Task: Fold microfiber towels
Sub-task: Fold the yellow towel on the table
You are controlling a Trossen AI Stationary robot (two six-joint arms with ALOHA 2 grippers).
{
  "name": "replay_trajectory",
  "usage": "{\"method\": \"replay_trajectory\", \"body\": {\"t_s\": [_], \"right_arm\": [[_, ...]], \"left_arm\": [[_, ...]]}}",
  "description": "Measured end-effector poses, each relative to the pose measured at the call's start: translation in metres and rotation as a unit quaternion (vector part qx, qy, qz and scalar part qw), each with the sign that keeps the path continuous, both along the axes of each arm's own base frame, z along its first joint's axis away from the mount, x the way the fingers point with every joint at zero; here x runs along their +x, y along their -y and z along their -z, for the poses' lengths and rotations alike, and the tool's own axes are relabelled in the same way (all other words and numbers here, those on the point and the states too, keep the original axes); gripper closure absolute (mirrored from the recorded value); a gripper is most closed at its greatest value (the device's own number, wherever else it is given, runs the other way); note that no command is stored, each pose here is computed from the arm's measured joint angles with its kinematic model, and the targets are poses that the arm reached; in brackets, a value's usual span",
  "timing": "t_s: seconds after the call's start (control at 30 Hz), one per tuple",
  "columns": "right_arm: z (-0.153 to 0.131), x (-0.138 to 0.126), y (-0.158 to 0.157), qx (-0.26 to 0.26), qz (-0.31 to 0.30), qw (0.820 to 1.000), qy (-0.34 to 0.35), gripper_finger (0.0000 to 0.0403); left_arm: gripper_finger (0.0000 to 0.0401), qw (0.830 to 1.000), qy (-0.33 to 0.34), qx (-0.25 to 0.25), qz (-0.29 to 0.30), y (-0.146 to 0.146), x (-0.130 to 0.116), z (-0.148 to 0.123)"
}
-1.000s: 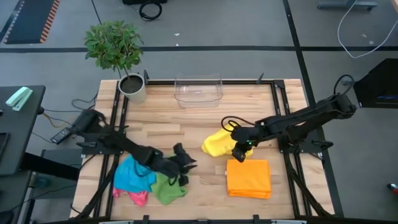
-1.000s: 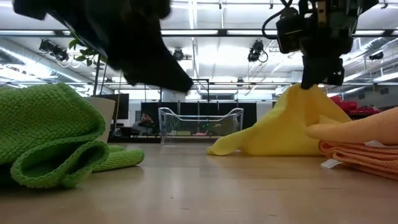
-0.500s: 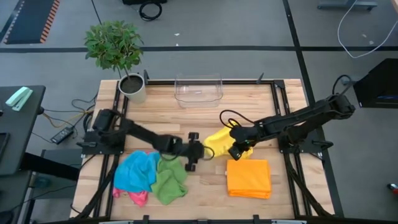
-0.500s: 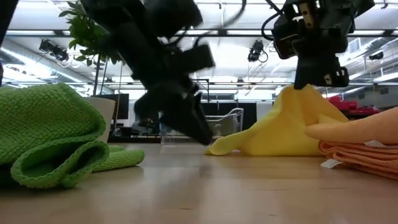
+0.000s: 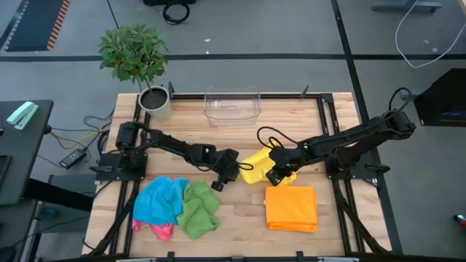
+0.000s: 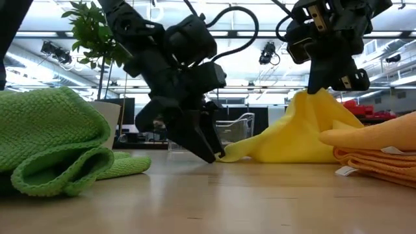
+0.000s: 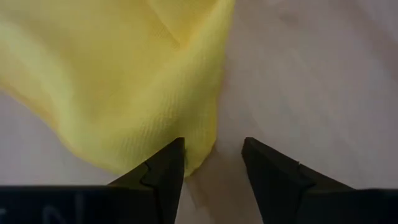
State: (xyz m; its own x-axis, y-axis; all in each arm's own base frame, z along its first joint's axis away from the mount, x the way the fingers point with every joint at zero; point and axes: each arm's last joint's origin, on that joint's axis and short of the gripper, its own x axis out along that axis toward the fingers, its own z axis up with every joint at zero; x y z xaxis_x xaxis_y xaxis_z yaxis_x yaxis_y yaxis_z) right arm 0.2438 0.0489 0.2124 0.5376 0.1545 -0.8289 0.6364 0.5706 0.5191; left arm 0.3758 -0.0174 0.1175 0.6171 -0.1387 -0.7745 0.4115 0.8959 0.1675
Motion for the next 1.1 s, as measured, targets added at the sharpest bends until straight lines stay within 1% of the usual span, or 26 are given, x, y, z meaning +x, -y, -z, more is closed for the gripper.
{"method": "replay_trajectory", "body": {"t_s": [0.13, 0.2, 0.27, 0.33, 0.47, 0.5, 0.63, 0.67, 0.73, 0.8, 0.87, 0.93, 1.07, 1.1], "right_arm": [[0.0, 0.0, 0.0, 0.001, 0.001, 1.0, 0.0, 0.0402], [0.0, 0.0, 0.0, 0.001, 0.001, 1.0, 0.0, 0.0402], [0.0, 0.0, 0.0, 0.001, 0.001, 1.0, 0.002, 0.0401], [0.0, 0.0, 0.0, -0.002, -0.005, 1.0, 0.002, 0.0394], [-0.001, -0.001, -0.001, -0.006, -0.03, 1.0, 0.006, 0.0364], [-0.003, -0.001, -0.001, -0.006, -0.037, 0.999, 0.01, 0.0354], [-0.012, -0.014, 0.003, -0.024, -0.058, 0.998, 0.007, 0.0313], [-0.013, -0.02, 0.004, -0.035, -0.063, 0.997, -0.005, 0.0304], [-0.015, -0.034, 0.008, -0.074, -0.068, 0.994, -0.041, 0.0287], [-0.013, -0.045, 0.01, -0.114, -0.086, 0.986, -0.084, 0.0273], [-0.01, -0.052, 0.01, -0.141, -0.128, 0.974, -0.118, 0.0266], [-0.006, -0.052, 0.009, -0.167, -0.175, 0.961, -0.133, 0.0264], [0.001, -0.047, 0.011, -0.258, -0.249, 0.921, -0.152, 0.0263], [0.003, -0.046, 0.011, -0.271, -0.262, 0.913, -0.156, 0.0263]], "left_arm": [[0.0225, 1.0, -0.015, -0.02, 0.009, 0.0, 0.001, 0.009], [0.023, 1.0, -0.017, -0.02, 0.009, 0.001, 0.001, 0.01], [0.0248, 1.0, -0.019, -0.021, 0.01, 0.001, 0.0, 0.011], [0.0279, 0.999, -0.022, -0.022, 0.009, -0.001, 0.0, 0.011], [0.037, 0.999, -0.029, -0.038, -0.013, -0.004, 0.0, 0.012], [0.0384, 0.998, -0.031, -0.043, -0.021, -0.005, -0.001, 0.013], [0.0388, 0.996, -0.044, -0.061, -0.047, -0.006, -0.001, 0.014], [0.0391, 0.995, -0.047, -0.065, -0.053, -0.006, -0.002, 0.014], [0.0394, 0.994, -0.055, -0.074, -0.062, -0.004, -0.003, 0.014], [0.0393, 0.992, -0.058, -0.082, -0.07, -0.002, -0.003, 0.015], [0.0393, 0.992, -0.06, -0.084, -0.072, 0.0, -0.003, 0.015], [0.0395, 0.992, -0.061, -0.084, -0.071, 0.003, -0.003, 0.015], [0.0392, 0.989, -0.065, -0.097, -0.087, 0.006, -0.004, 0.015], [0.0392, 0.989, -0.065, -0.1, -0.091, 0.006, -0.004, 0.015]]}}
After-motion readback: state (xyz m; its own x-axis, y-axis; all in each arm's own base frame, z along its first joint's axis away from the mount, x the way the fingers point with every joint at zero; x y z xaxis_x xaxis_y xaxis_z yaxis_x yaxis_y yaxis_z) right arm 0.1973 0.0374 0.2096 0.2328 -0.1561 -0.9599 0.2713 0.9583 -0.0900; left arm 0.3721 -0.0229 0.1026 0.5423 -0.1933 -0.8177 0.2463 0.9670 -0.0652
